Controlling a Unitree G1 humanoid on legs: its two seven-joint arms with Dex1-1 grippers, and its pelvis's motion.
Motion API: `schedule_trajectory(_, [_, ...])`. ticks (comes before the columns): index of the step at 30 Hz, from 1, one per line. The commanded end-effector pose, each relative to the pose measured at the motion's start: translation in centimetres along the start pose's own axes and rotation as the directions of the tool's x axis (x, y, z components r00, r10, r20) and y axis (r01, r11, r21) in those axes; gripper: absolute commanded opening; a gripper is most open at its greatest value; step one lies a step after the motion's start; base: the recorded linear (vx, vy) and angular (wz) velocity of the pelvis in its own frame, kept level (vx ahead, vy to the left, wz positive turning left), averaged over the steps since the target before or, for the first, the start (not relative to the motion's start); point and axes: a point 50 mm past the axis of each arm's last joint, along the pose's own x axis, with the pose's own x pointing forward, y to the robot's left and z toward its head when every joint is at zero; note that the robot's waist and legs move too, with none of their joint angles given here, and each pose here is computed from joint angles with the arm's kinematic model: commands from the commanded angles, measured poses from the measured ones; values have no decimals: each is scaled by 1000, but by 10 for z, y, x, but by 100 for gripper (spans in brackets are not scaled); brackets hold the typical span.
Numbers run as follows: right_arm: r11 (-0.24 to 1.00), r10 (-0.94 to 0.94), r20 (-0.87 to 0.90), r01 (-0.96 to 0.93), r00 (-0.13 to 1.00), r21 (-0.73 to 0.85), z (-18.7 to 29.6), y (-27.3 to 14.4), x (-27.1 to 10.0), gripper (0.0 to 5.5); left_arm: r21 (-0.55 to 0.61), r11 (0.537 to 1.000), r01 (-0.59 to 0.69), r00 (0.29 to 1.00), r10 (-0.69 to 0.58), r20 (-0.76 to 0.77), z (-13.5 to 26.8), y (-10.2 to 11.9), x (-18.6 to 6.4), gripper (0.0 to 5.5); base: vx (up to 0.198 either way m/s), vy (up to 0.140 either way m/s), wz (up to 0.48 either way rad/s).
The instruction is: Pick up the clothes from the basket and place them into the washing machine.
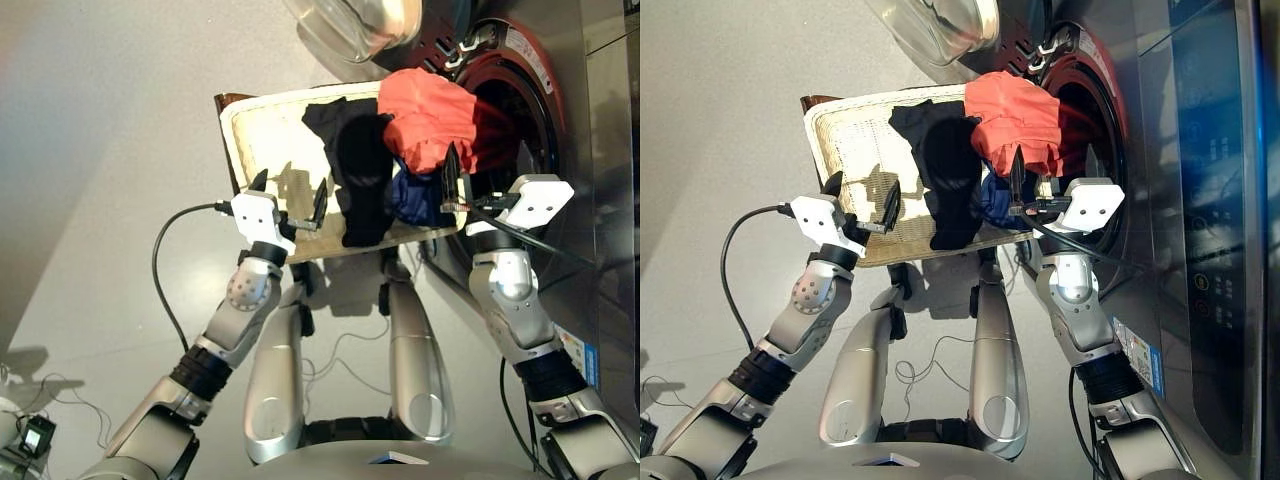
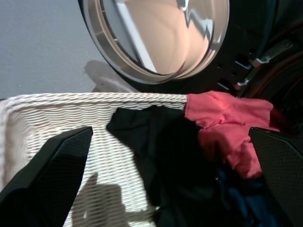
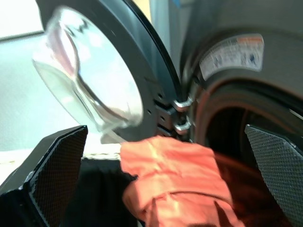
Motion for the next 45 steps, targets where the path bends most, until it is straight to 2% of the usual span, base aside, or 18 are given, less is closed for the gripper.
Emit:
schedule_trajectory(1, [990,106,211,-123,972,71,41,25,5,550,-41,999,8,992,-2,127,23,-19,24,550,0,0,0])
schedule_trajectory(6, [968,221,282,-245,934,52,59,49,11,550,-42,998,46,990,-40,133,30,-39,40,550,0,0,0])
schedule_trajectory(15, [910,355,320,-403,878,95,67,95,22,550,-89,996,1,999,4,51,20,-57,63,550,0,0,0])
schedule_trajectory(25, [835,445,361,-525,820,163,79,133,22,550,-150,974,-167,978,144,-150,-8,-65,79,550,0,0,0])
schedule_trajectory(35, [794,476,377,-573,794,204,84,149,22,550,-61,946,-317,916,289,-277,-33,-47,80,550,0,0,0])
schedule_trajectory(45, [757,492,403,-608,772,239,89,154,20,550,45,883,-467,824,453,-341,-42,-9,88,550,0,0,0])
